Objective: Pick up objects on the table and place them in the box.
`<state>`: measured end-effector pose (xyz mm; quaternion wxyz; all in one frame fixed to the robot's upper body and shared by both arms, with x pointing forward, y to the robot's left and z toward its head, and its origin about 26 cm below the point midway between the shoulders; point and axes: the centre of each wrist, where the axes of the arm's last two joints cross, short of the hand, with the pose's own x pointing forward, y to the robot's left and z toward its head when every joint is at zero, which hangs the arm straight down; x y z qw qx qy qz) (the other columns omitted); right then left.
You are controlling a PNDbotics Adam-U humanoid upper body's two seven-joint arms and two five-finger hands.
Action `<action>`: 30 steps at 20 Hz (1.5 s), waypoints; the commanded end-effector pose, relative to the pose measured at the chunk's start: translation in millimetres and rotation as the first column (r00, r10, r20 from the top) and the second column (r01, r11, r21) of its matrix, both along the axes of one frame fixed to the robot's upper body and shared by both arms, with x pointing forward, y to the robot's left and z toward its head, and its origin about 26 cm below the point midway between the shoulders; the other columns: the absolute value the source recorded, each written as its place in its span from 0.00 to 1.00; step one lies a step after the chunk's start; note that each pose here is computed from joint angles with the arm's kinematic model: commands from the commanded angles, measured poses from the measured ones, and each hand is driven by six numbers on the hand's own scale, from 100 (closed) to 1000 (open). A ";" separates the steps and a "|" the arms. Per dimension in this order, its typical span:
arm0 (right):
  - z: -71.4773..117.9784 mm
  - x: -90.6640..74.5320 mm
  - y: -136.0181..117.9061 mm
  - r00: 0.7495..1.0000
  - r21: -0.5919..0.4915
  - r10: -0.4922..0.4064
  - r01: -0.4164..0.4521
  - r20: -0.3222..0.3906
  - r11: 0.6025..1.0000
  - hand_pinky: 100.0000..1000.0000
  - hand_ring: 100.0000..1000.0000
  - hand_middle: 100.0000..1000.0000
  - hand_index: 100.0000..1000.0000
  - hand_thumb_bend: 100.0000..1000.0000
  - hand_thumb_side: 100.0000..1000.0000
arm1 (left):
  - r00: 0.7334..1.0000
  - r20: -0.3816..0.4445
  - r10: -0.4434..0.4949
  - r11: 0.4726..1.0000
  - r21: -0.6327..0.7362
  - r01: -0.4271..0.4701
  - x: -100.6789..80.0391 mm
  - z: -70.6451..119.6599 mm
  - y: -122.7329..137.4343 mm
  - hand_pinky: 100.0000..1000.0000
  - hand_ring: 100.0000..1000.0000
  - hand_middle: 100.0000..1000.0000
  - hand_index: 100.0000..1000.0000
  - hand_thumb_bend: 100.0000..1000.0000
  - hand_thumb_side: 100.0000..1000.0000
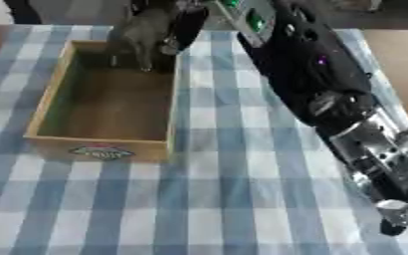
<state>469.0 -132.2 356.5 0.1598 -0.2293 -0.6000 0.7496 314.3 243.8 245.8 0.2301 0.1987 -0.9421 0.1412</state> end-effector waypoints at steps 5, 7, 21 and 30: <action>-0.2 6.9 13.5 0.996 -0.186 0.084 -0.084 -0.009 0.979 0.81 0.84 0.33 0.36 0.00 0.00 | 0.999 0.040 -0.025 1.000 0.010 0.025 -3.0 10.7 -3.9 0.81 0.82 0.76 0.76 0.00 0.58; -6.6 10.3 15.1 0.997 -0.180 0.075 -0.076 -0.016 0.981 0.81 0.84 0.33 0.36 0.00 0.00 | 0.999 0.044 -0.027 1.000 0.008 0.027 -3.0 11.5 -4.3 0.81 0.82 0.76 0.76 0.00 0.58; -54.8 23.7 29.8 0.998 -0.221 0.033 -0.045 -0.055 0.974 0.80 0.84 0.35 0.37 0.00 0.00 | 0.998 0.055 -0.042 0.999 0.002 0.042 -2.5 14.3 -7.3 0.81 0.82 0.76 0.76 0.00 0.58; -73.3 28.7 33.7 0.998 -0.263 0.021 -0.037 -0.064 0.964 0.82 0.86 0.48 0.57 0.00 0.00 | 0.998 0.054 -0.044 0.999 0.002 0.044 -2.5 14.3 -7.7 0.81 0.82 0.76 0.76 0.00 0.58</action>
